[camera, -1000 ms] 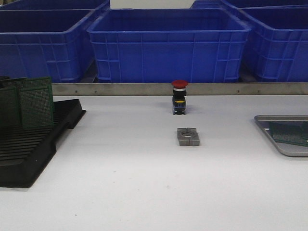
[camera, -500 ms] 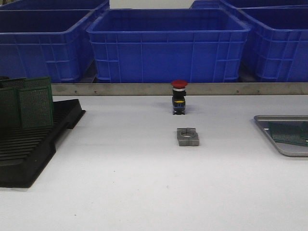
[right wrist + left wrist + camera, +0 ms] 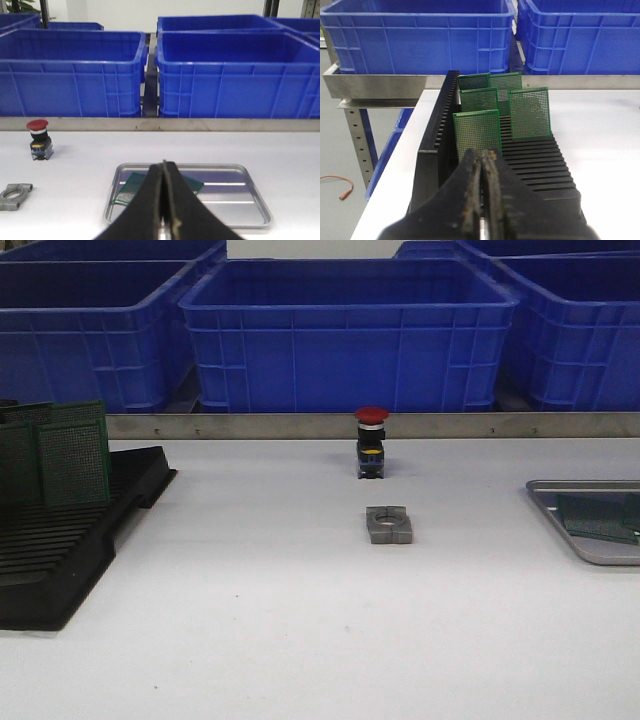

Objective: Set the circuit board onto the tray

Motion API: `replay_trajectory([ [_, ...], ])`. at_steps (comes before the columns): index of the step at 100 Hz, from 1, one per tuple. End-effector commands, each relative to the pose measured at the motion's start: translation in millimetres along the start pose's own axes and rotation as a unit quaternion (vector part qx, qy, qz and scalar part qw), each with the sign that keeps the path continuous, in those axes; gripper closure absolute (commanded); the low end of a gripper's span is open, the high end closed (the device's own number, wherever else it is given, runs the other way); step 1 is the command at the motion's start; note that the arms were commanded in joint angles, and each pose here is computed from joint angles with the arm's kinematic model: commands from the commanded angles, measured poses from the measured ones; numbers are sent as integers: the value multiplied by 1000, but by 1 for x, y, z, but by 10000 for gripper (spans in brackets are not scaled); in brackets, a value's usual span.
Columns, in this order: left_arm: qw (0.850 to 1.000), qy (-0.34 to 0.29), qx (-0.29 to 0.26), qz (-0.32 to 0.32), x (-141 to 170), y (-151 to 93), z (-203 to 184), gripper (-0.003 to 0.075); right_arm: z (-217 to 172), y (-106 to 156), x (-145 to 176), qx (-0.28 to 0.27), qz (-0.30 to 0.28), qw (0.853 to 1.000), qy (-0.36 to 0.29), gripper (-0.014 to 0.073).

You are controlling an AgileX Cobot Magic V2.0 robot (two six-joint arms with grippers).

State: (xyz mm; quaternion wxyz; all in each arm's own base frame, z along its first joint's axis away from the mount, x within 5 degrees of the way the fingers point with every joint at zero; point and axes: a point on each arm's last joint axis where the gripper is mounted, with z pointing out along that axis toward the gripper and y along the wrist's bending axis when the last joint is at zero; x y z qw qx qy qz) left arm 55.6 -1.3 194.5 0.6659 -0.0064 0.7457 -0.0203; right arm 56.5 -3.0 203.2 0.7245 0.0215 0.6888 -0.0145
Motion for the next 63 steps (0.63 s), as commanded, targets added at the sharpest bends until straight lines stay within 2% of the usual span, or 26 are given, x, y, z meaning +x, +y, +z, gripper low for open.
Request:
replay_trajectory([
  [1, 999, -33, 0, -4, 7, 0, 1, 741, -3, 0, -11, -1, -2, 998, -56, 708],
  [63, 999, -33, 0, -4, 7, 0, 1, 741, -3, 0, -10, 0, -5, 999, -47, 708],
])
